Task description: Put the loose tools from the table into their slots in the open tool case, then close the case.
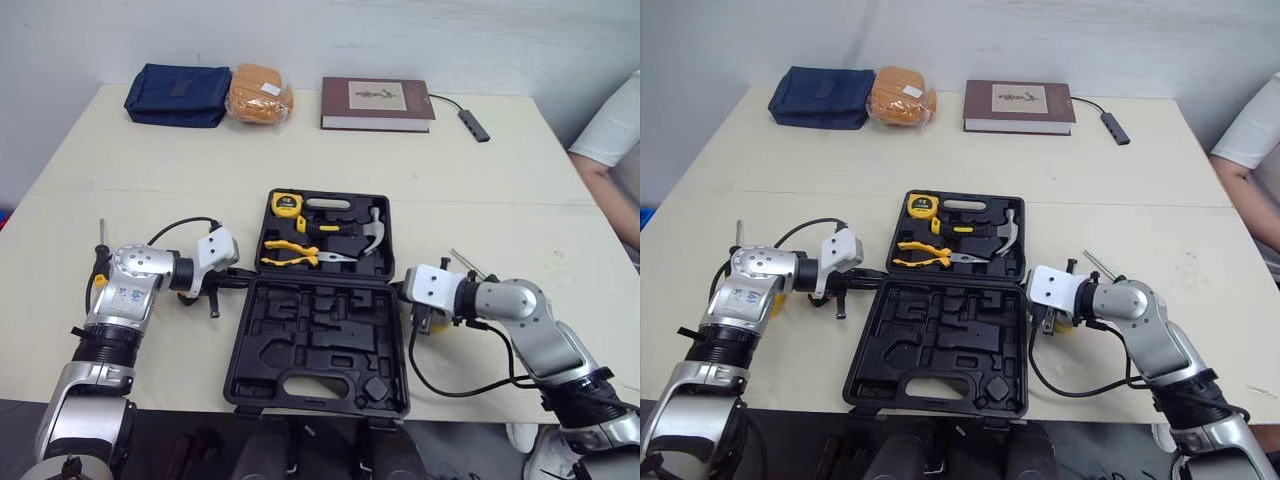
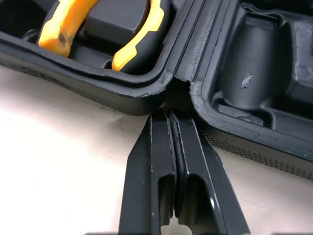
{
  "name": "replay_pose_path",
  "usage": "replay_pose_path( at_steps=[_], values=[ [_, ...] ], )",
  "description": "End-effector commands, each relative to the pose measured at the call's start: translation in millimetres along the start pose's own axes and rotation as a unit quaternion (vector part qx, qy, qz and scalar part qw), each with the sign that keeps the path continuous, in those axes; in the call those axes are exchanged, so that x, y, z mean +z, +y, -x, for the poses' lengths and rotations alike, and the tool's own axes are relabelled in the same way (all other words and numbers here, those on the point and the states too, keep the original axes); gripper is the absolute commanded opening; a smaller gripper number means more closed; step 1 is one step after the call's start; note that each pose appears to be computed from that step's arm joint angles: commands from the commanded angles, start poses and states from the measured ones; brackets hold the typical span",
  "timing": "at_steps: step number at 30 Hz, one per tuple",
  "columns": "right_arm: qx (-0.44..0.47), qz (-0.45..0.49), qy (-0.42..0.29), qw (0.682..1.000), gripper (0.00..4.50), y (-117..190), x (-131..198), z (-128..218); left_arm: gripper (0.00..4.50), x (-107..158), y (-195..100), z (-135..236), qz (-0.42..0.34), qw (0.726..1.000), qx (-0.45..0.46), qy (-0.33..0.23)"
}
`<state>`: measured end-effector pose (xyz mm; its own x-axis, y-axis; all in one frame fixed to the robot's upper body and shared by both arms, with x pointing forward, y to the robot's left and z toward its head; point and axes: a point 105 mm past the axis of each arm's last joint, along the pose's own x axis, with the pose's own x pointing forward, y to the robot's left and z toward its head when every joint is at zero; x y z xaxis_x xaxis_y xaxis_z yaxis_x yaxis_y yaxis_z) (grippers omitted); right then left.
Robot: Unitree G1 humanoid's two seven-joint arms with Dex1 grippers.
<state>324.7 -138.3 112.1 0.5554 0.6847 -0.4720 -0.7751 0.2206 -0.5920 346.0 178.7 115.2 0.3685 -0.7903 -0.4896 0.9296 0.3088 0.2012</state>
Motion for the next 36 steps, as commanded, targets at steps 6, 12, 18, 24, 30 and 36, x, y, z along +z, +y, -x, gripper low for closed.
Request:
replay_pose_path(
  at_steps=[6, 12, 18, 24, 30, 36],
  values=[
    [0.001, 0.015, -0.022, 1.000, 0.03, -5, 11, -9, 0.00, 8, 7, -6, -0.012, 1.000, 0.015, -0.008],
    [-0.019, -0.006, -0.038, 0.999, 0.03, -11, 12, 3, 0.00, 9, 3, 17, 0.001, 1.000, 0.004, -0.027],
    [-0.009, -0.007, -0.074, 0.997, 0.03, -17, 17, 45, 0.00, 23, 10, 59, -0.016, 0.996, 0.042, -0.083],
    [-0.026, -0.001, -0.082, 0.996, 0.03, -25, 11, 98, 0.00, 27, 7, 104, 0.011, 0.991, 0.077, -0.109],
    [-0.130, -0.053, -0.017, 0.990, 0.65, -31, -33, 180, 0.50, -22, 3, 195, 0.099, 0.958, 0.252, -0.092],
    [-0.246, -0.093, 0.091, 0.960, 3.33, -19, -95, 254, 2.99, -76, -24, 292, 0.169, 0.875, 0.449, -0.069]
  ],
)
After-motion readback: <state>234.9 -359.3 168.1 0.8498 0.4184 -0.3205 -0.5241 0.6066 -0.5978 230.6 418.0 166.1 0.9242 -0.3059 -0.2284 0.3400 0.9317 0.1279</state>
